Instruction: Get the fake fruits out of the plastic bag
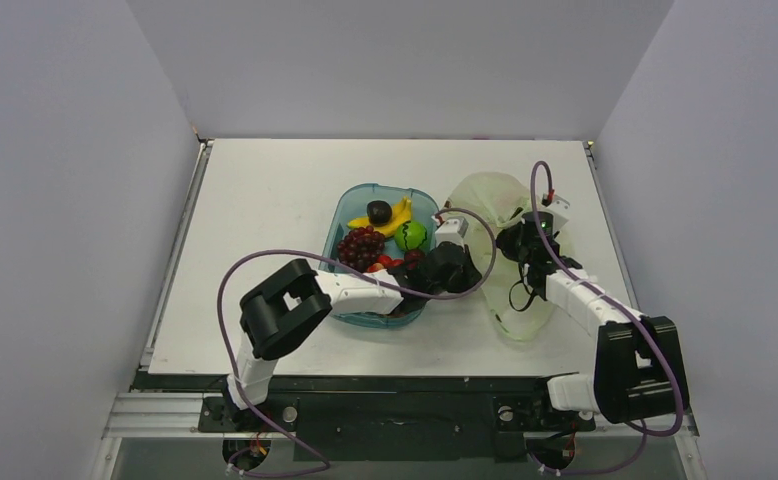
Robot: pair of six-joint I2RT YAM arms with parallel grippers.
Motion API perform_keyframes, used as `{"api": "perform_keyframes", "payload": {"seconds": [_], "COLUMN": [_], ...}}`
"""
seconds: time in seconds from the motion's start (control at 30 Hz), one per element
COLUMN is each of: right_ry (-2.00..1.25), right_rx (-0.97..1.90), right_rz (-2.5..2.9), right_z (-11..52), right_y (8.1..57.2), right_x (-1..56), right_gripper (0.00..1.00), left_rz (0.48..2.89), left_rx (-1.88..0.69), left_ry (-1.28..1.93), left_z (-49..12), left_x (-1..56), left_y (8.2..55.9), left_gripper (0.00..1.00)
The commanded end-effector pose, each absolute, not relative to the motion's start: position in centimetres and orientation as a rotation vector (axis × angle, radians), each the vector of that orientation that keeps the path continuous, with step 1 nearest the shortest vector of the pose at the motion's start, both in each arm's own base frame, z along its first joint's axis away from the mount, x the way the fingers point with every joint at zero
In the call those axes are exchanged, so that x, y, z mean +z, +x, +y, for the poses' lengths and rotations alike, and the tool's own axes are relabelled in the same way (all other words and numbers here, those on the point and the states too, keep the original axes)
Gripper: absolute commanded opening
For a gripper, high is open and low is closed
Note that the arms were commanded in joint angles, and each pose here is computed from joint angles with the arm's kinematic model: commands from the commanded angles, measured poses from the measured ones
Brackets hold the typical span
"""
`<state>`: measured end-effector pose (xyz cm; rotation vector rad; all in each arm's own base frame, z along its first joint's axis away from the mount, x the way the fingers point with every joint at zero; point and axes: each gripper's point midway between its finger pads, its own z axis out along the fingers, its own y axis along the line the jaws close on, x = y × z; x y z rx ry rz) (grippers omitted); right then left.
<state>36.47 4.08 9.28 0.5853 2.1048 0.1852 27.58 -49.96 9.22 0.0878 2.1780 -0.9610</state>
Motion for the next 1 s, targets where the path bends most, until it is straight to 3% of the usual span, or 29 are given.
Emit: {"api": "perform_keyframes", "payload": {"seconds": [0.0, 0.27, 0.53, 0.97], "right_ry": [0.588, 0.591, 0.610, 0.684], "right_rx": [0.137, 0.038, -0.144, -0.167], "right_rz": [2.059, 2.081, 2.103, 2.165], "right_z": [3.2, 2.4, 0.2, -0.4], "right_y": [37.8, 39.8, 41.4, 44.5], "right_x": [9.9, 9.7, 9.8, 7.9], "right_gripper": [0.49, 0.46, 0.67, 0.79], "left_rz": [2.039, 2.071, 2.142, 2.171], "left_rx": [-1.161, -1.324, -1.335, -1.337], "left_ry": [0.134, 0.170, 0.177, 0.225], "left_z": [-50.8, -50.9, -49.9, -49.8], "left_x": [17.1, 17.9, 15.5, 14.5], "left_y": [26.3, 23.4, 22.0, 21.1], "left_gripper": [0.00, 0.00, 0.00, 0.00]}}
